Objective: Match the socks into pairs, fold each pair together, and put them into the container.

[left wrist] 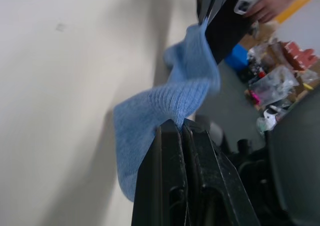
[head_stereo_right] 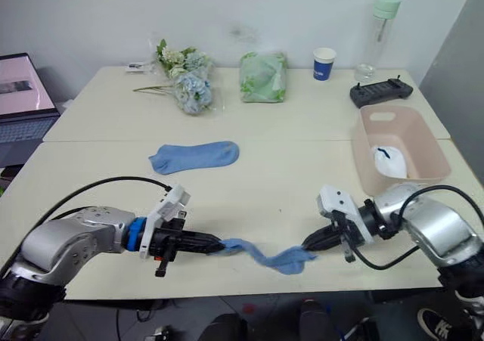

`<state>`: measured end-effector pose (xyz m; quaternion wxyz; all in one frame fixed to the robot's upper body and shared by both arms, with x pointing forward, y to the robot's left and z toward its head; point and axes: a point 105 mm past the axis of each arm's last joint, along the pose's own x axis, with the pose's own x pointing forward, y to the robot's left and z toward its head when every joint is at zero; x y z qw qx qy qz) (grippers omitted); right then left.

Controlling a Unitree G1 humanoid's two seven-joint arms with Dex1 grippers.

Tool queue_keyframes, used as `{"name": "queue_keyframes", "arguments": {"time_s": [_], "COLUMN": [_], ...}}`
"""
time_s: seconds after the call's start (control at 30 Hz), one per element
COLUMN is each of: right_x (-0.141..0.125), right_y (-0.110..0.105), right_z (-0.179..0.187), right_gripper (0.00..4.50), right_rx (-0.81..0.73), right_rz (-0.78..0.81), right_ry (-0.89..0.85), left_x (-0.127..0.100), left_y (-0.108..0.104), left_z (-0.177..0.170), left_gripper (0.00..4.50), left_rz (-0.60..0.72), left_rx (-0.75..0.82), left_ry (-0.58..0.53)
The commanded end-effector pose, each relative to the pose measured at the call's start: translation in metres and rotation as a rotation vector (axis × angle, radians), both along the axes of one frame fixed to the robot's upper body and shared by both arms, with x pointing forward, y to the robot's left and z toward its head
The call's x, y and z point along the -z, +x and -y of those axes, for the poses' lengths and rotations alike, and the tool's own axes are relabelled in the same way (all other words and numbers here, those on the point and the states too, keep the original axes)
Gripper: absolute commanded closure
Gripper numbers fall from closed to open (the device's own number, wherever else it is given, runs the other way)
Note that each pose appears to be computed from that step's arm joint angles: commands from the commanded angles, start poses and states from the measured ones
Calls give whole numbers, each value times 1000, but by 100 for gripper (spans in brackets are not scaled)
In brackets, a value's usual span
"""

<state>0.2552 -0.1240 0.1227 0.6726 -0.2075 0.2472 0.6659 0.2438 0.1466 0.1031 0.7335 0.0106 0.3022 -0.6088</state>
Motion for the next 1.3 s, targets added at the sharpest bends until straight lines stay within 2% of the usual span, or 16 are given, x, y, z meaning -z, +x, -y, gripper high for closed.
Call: {"name": "queue_keyframes", "arguments": {"time_s": [0.03, 0.23, 0.33, 0.53, 0.6, 0.7, 0.8, 0.9, 1.0, 1.1, 1.23, 1.3], "right_x": [-4, -1, -1, 0, -2, -14, -31, -34, -25, -9, -3, 2], "right_y": [24, 51, 57, 69, 73, 78, 80, 73, 52, 37, 26, 25], "right_z": [-2, -8, -9, -9, -9, -5, 7, 12, 21, 25, 20, 20], "right_gripper": [449, 449, 449, 449, 450, 377, 279, 173, 74, 74, 74, 74], "right_rx": [-9, 4, -3, 28, 60, 115, 188, 229, 288, 328, 360, 407], "right_rz": [170, 259, 294, 358, 376, 396, 411, 386, 274, 224, 188, 161], "right_ry": [-23, -15, -16, -18, 1, 40, 76, 107, 146, 131, 149, 162], "left_x": [5, 3, 5, 10, 10, 7, -10, -19, -25, -25, -18, -5], "left_y": [12, 36, 48, 59, 64, 77, 93, 90, 75, 55, 44, 40], "left_z": [-6, 0, 0, 1, 1, -5, -18, -23, -30, -25, -22, -23], "left_gripper": [450, 450, 450, 450, 406, 327, 236, 143, 54, 54, 54, 54], "left_rz": [84, 133, 207, 223, 247, 305, 401, 440, 436, 420, 392, 371], "left_rx": [18, -22, -21, -18, -30, -97, -235, -270, -318, -313, -351, -386], "left_ry": [67, 44, 68, 90, 91, 94, 51, 11, -31, -54, -52, -19]}}
